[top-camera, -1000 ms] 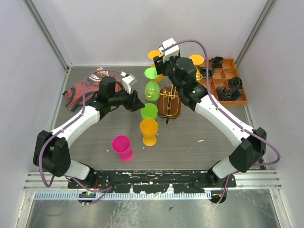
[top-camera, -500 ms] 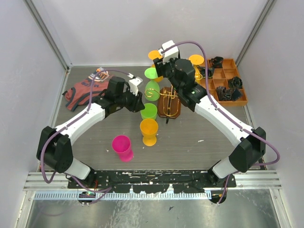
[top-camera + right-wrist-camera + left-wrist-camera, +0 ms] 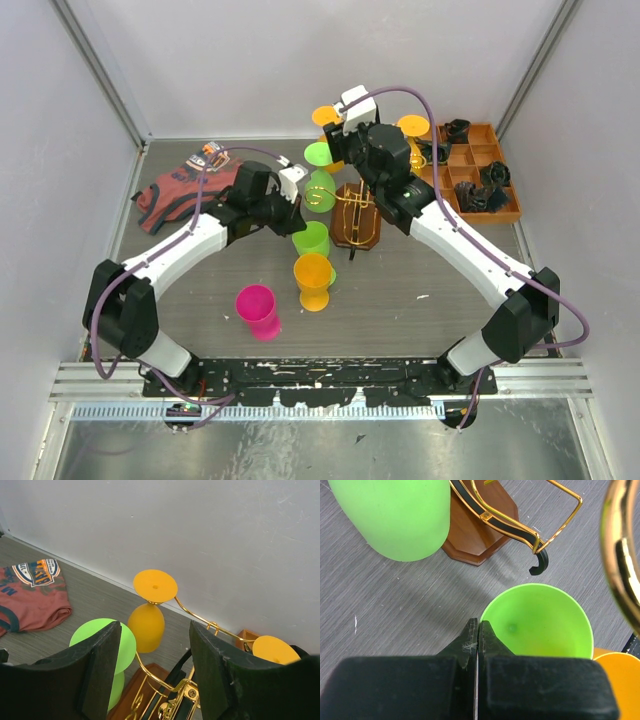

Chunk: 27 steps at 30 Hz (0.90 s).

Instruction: Place the wine glass upside down on the wine glass rack

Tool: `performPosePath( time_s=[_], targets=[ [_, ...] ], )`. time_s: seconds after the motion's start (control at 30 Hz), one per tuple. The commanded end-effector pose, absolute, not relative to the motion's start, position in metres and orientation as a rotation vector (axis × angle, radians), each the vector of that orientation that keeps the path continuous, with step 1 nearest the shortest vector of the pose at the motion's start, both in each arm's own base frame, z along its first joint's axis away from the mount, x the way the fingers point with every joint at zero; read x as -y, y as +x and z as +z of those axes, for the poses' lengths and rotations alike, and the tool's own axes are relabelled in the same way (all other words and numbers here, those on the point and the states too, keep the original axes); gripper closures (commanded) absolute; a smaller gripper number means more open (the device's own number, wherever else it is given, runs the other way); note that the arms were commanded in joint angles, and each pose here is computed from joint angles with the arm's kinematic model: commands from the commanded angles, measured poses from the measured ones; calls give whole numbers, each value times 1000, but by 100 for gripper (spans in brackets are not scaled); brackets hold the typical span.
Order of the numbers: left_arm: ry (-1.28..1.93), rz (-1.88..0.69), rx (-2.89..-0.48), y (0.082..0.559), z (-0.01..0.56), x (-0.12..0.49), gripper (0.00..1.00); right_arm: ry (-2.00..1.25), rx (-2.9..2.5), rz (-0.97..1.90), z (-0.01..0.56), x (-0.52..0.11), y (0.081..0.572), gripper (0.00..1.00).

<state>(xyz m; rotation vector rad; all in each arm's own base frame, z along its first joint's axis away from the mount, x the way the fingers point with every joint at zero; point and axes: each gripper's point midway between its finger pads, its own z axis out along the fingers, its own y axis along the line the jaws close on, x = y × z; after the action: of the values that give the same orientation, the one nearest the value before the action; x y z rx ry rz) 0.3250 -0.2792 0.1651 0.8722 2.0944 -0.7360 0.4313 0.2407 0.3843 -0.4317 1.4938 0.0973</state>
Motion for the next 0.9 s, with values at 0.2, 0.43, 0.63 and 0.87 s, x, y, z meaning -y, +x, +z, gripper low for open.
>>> performPosePath(
  time_s=[0.2, 0.43, 0.63, 0.87],
  targets=[
    [874, -588, -2077, 332, 178, 262, 100, -363, -1425, 114, 417, -229, 422, 38],
    [671, -375, -2030, 355, 201, 202, 100, -352, -1420, 155, 422, -233, 420, 37],
    [406, -286, -1887, 366, 246, 133, 100, -339, -1441, 198, 423, -237, 419, 37],
    [318, -155, -1637, 366, 327, 101, 100, -337, -1440, 343, 434, -252, 410, 37]
  ],
)
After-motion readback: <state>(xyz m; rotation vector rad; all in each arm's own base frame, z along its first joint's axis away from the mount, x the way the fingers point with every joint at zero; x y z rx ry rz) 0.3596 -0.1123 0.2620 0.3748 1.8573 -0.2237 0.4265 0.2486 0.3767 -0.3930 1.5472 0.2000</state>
